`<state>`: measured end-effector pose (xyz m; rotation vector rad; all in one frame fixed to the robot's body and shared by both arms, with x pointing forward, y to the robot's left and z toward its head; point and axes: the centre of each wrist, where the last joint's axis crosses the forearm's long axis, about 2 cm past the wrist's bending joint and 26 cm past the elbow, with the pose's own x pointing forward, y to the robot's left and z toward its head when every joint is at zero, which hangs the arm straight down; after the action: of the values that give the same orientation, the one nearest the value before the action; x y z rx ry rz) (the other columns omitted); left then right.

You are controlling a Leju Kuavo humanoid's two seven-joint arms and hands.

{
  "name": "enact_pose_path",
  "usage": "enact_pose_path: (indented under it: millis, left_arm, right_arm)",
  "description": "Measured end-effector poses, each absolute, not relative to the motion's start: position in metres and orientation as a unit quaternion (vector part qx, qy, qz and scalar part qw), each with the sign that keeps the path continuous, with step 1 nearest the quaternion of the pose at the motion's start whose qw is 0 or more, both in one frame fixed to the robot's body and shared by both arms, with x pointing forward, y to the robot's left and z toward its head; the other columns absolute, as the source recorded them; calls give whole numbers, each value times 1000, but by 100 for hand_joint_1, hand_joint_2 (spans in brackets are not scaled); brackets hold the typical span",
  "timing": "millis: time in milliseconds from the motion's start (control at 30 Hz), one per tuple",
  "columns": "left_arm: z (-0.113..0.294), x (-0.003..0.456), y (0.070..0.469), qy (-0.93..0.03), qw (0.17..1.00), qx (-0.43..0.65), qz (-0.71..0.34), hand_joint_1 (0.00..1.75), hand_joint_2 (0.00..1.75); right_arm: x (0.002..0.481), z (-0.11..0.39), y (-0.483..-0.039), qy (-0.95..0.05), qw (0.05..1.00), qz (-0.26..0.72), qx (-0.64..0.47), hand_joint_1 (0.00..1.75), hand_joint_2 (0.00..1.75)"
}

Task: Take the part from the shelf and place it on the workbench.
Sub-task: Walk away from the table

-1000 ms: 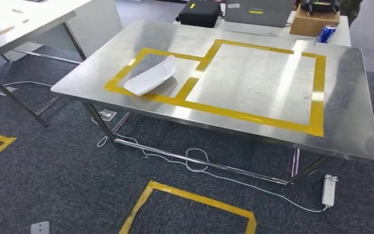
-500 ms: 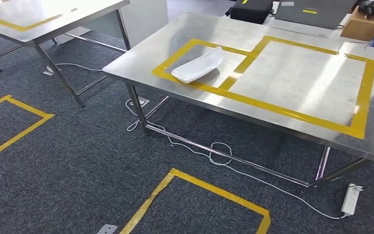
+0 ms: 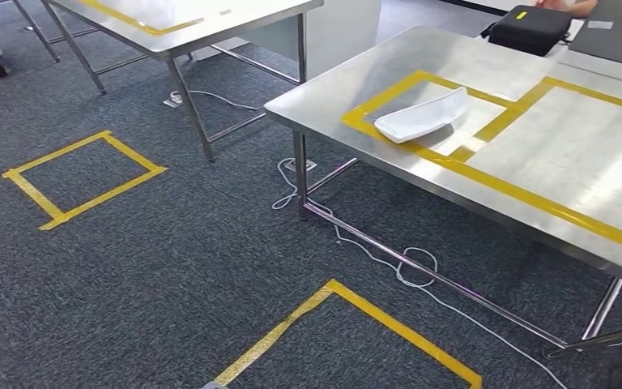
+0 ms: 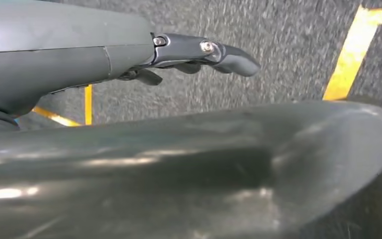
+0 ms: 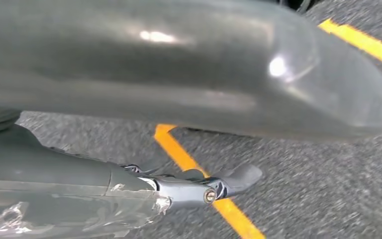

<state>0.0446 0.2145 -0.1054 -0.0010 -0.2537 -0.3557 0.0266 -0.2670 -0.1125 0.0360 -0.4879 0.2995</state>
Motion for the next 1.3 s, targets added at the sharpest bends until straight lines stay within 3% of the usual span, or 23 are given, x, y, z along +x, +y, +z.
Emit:
enact_pose_path:
  millis: [333,467,1133,1267,1300]
  left_arm:
    - [-106,43,214,-130,978,8,-164,0,0]
    - [-105,45,213,-134,977,7,-163,0,175]
    - [-105,43,214,-133,981,6,-139,0,175]
    - [-105,47,217,-140,981,8,-131,0,0]
    - [-106,46,218,-139,982,8,-131,0,0]
  right_arm:
    - [22,-113,-269,-237,959,152,12,0,0]
    - [23,-113,-269,-237,960,151,8,0,0]
    - [34,-111,-261,-245,958,151,-12,0,0]
    - [34,-111,-258,-244,958,152,-15,0,0]
    - [35,-111,-257,-245,957,152,-15,0,0]
